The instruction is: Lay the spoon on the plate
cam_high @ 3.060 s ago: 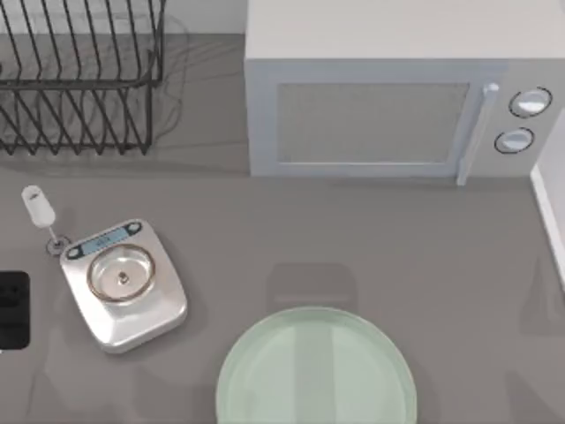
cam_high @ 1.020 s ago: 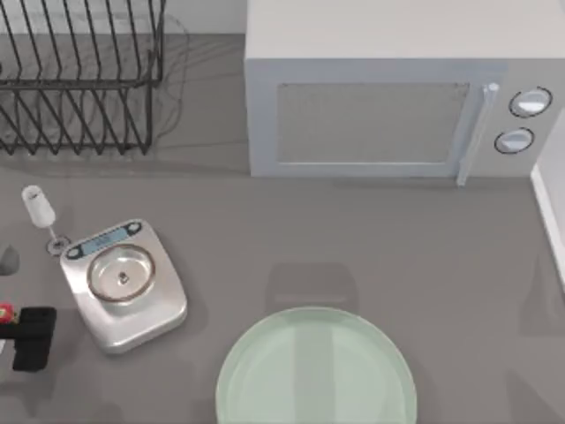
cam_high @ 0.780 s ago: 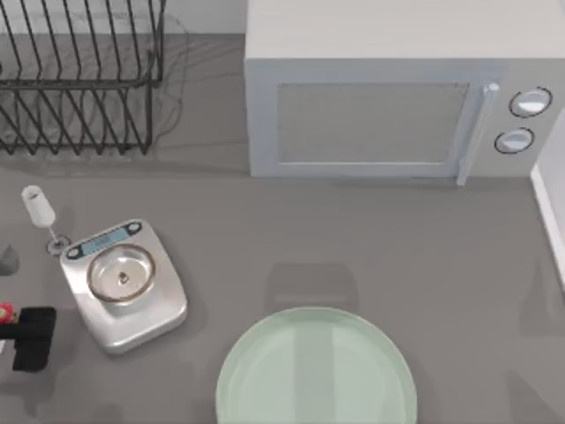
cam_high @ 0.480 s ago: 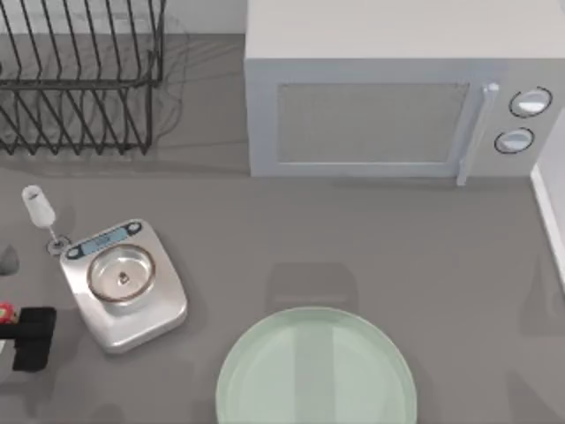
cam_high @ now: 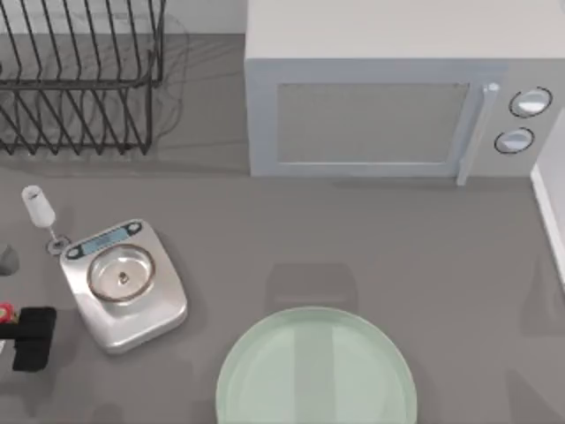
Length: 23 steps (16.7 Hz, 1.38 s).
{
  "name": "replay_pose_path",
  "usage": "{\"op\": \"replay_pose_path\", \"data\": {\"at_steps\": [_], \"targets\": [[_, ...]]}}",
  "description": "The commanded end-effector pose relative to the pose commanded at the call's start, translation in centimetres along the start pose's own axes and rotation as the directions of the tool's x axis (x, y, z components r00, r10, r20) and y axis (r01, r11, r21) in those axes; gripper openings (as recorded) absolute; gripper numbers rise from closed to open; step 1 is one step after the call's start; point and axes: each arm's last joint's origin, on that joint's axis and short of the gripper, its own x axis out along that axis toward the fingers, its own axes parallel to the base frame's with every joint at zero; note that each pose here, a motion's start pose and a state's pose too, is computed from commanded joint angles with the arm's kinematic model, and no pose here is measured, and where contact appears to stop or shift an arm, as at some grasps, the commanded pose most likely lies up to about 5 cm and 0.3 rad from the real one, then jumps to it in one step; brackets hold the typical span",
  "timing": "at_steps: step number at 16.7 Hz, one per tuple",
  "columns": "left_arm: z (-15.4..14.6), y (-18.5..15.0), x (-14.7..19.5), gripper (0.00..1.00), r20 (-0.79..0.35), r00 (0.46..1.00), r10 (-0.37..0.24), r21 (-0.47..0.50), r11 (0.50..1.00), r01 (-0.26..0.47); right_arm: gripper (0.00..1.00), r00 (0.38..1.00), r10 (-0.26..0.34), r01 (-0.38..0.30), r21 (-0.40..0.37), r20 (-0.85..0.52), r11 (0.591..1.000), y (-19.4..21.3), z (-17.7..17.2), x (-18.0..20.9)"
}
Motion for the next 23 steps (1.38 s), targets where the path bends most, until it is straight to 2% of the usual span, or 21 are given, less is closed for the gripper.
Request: {"op": "replay_pose_path", "data": {"at_steps": [3, 4, 8, 13, 16, 23], "targets": [[0.0, 0.0, 0.0, 0.00, 0.000, 1.000, 0.000, 0.000, 1.000, 0.000, 1.00, 1.000, 0.000, 0.000, 0.000, 0.000, 1.000, 0.0, 0.0, 0.0], [0.2, 0.0, -2.2, 0.00, 0.036, 0.999, 0.000, 0.002, 1.000, 0.000, 1.00, 1.000, 0.000, 0.000, 0.000, 0.000, 1.000, 0.0, 0.0, 0.0], [0.8, 0.1, -3.9, 0.00, 0.043, 0.999, 0.001, 0.002, 1.000, -0.001, 1.00, 1.000, 0.000, 0.000, 0.000, 0.000, 1.000, 0.0, 0.0, 0.0], [0.7, 0.1, -9.1, 0.00, 0.006, 1.000, -0.003, 0.004, 1.000, 0.003, 1.00, 1.000, 0.000, 0.000, 0.000, 0.000, 1.000, 0.0, 0.0, 0.0], [0.3, 0.0, -11.8, 0.00, 0.029, 1.000, -0.001, 0.002, 1.000, 0.001, 1.00, 1.000, 0.000, 0.000, 0.000, 0.000, 1.000, 0.0, 0.0, 0.0], [0.6, -0.2, -12.0, 0.00, 0.029, 1.000, -0.001, 0.021, 1.000, 0.000, 1.00, 1.000, 0.000, 0.000, 0.000, 0.000, 1.000, 0.0, 0.0, 0.0]]}}
